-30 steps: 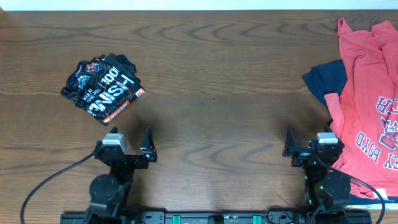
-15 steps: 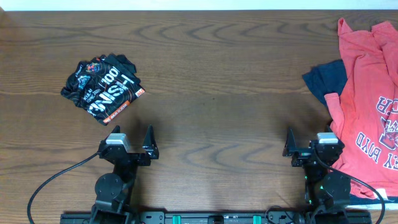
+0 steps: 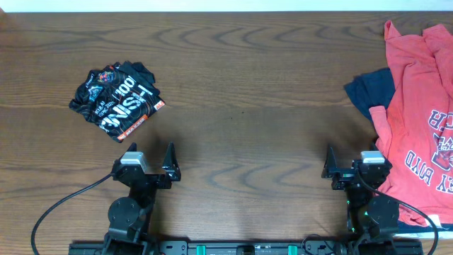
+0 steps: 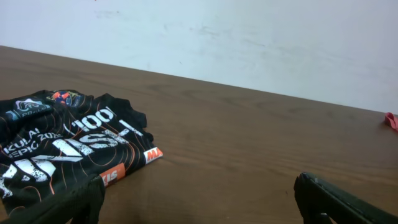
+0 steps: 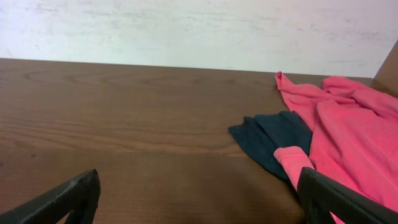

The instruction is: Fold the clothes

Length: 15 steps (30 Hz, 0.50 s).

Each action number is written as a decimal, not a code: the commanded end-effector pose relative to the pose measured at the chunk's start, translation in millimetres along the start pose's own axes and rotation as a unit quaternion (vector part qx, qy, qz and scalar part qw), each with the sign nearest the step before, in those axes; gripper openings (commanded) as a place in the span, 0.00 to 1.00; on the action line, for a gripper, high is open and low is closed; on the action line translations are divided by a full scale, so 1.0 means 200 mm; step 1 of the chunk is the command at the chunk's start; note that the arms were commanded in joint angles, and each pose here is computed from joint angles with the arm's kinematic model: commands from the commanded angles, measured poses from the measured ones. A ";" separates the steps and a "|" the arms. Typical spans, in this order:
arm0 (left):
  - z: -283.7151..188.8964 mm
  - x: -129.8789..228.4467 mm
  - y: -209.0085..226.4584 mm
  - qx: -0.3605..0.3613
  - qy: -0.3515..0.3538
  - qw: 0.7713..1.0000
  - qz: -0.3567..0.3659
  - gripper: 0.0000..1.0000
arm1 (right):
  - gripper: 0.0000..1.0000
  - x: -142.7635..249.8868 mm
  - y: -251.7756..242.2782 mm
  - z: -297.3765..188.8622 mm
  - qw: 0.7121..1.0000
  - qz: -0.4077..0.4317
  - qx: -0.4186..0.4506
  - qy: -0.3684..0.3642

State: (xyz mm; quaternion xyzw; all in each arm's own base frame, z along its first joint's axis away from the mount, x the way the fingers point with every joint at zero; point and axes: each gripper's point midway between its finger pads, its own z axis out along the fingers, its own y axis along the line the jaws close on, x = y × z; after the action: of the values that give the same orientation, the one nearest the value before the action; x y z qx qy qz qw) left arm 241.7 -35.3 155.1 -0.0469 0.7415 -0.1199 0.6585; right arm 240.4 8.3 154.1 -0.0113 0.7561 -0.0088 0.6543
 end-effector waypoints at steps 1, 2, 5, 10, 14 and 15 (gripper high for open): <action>0.01 0.08 0.04 -0.019 0.019 1.000 0.003 0.98 | 0.99 0.00 -0.02 0.00 1.000 -0.005 0.008 -0.001; 0.01 0.08 0.04 -0.019 0.019 1.000 0.003 0.98 | 0.99 0.00 -0.02 0.00 1.000 -0.005 0.008 -0.001; 0.01 0.08 0.05 -0.019 0.019 1.000 0.003 0.98 | 0.99 0.00 -0.02 0.00 1.000 -0.005 0.008 -0.001; 0.01 0.08 0.04 -0.019 0.019 1.000 0.003 0.98 | 0.99 0.00 -0.02 0.00 1.000 -0.005 0.008 -0.001; 0.01 0.08 0.04 -0.019 0.019 1.000 0.003 0.98 | 0.99 0.00 -0.02 0.00 1.000 -0.005 0.008 -0.001; 0.01 0.08 0.04 -0.019 0.019 1.000 0.003 0.98 | 0.99 0.00 -0.02 0.00 1.000 -0.005 0.010 -0.001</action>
State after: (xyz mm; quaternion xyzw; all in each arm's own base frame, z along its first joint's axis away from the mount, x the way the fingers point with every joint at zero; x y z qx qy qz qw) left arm 241.7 -35.4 155.1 -0.0468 0.7415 -0.1200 0.6585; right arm 240.4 8.3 154.1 -0.0113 0.7561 -0.0088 0.6543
